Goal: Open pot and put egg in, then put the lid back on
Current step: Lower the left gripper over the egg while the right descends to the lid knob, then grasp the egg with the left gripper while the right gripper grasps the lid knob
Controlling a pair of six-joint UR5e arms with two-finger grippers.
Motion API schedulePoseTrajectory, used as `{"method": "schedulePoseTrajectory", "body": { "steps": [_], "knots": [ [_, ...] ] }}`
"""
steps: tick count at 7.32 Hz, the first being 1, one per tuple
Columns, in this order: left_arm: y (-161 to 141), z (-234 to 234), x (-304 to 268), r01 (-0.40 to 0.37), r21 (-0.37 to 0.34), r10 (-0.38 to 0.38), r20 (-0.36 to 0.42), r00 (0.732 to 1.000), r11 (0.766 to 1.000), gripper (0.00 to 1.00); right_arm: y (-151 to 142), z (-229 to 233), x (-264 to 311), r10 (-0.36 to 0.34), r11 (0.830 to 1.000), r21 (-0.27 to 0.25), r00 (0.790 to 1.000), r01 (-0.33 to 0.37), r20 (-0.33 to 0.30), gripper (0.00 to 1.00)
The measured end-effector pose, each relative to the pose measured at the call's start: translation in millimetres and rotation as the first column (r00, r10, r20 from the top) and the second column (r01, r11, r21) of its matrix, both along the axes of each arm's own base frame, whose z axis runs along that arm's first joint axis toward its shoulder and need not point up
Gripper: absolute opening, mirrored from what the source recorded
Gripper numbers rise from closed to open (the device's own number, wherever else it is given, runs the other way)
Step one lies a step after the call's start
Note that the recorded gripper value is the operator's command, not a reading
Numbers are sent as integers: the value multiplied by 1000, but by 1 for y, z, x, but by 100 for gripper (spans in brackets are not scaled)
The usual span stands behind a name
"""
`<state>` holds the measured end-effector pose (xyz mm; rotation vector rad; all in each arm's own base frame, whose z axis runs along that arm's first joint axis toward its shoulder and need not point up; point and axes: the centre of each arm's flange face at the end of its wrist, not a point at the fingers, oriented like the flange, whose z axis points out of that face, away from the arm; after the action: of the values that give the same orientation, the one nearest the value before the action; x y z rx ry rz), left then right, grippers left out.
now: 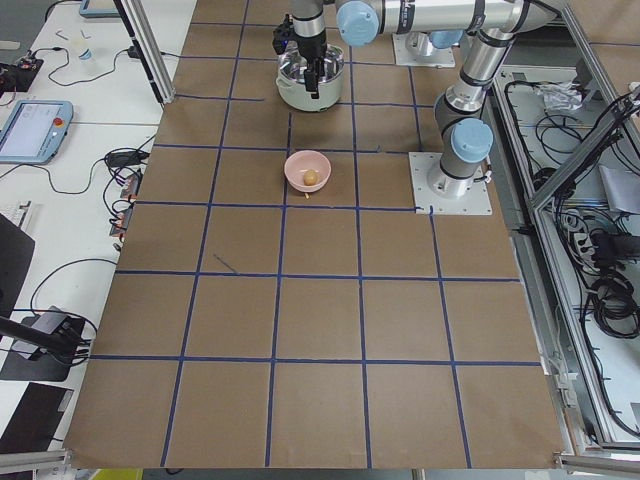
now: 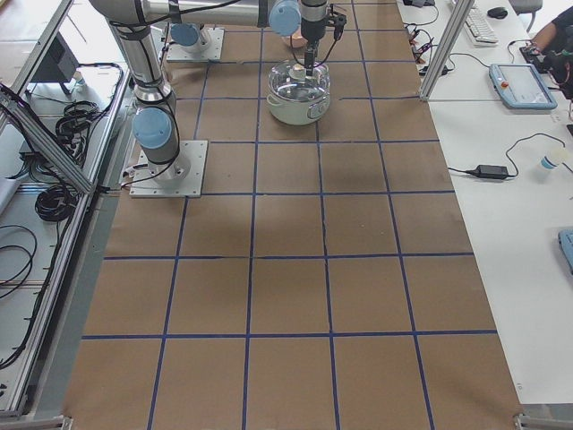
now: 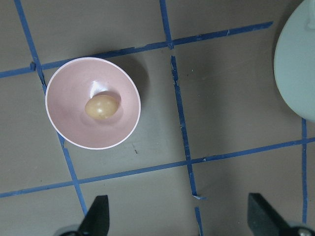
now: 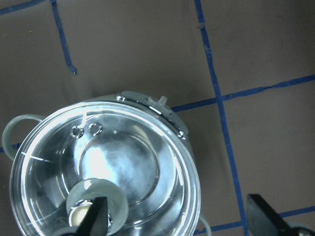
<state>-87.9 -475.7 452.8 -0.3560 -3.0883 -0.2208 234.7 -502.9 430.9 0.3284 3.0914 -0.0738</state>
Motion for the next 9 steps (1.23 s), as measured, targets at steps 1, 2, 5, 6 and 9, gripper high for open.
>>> {"method": "schedulePoseTrajectory", "body": {
  "steps": [1, 2, 5, 6, 9],
  "knots": [
    [-1, -9, 15, 49, 9, -49, -14, 999, 999, 100, 3, -12, 23, 14, 1000, 9, 1000, -14, 0, 100],
    [-4, -19, 34, 86, 13, -86, -28, 996, 996, 100, 8, -24, 39, 23, 999, 26, 1000, -23, 2, 100],
    [-14, -65, 66, 252, -12, -253, -47, 966, 968, 100, 24, -57, 59, 6, 999, 43, 1000, -7, 29, 100],
    [-12, -84, 69, 299, -20, -300, -35, 953, 954, 100, 25, -61, 60, 5, 999, 43, 1000, -6, 31, 100],
    [-3, -135, 72, 401, -75, -401, 18, 916, 913, 99, 18, -72, 63, 13, 1000, 27, 999, -14, 37, 100]
  ]
}}
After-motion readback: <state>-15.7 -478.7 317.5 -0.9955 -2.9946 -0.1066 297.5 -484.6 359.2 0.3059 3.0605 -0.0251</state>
